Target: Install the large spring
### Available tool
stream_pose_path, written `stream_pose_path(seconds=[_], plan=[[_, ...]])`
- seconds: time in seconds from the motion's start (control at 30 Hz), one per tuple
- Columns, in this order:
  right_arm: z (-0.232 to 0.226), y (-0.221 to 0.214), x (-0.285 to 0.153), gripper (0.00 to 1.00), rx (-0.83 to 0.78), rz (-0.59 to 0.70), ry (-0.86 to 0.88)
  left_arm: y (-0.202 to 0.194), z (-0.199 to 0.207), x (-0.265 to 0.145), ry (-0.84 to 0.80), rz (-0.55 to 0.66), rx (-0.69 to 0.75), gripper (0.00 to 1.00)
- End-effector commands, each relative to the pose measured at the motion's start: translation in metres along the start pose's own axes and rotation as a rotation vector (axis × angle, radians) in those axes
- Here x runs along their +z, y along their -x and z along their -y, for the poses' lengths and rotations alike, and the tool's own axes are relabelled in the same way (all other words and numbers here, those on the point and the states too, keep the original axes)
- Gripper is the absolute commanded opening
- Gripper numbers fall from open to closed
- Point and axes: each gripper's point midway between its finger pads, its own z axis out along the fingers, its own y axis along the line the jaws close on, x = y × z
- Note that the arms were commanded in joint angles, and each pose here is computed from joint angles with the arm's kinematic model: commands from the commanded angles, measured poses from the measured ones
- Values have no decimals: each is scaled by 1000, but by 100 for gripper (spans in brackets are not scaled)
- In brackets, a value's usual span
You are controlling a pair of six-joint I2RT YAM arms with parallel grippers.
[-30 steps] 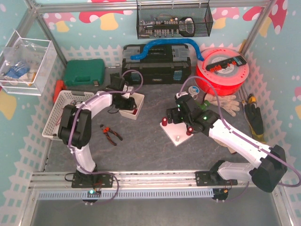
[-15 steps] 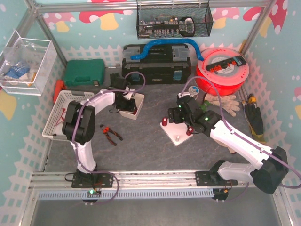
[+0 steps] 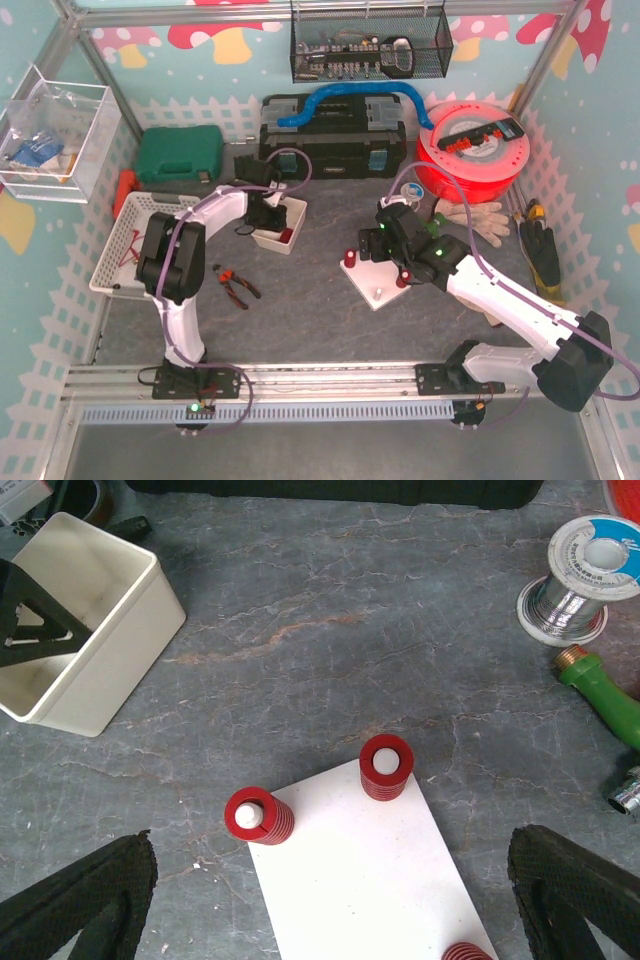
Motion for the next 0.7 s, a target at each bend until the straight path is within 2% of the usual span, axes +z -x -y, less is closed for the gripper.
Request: stream_pose_path(seconds=[0.0, 0.23, 0.67], plan=[[5, -4, 0, 95, 10, -6, -23, 16, -10, -7, 72, 31, 27, 38], [5, -6, 0, 95, 18, -10, -21, 28, 8, -31, -5, 90, -9, 40], [5, -3, 2, 95, 3, -7, -32, -8, 17, -12, -53, -2, -9, 40]])
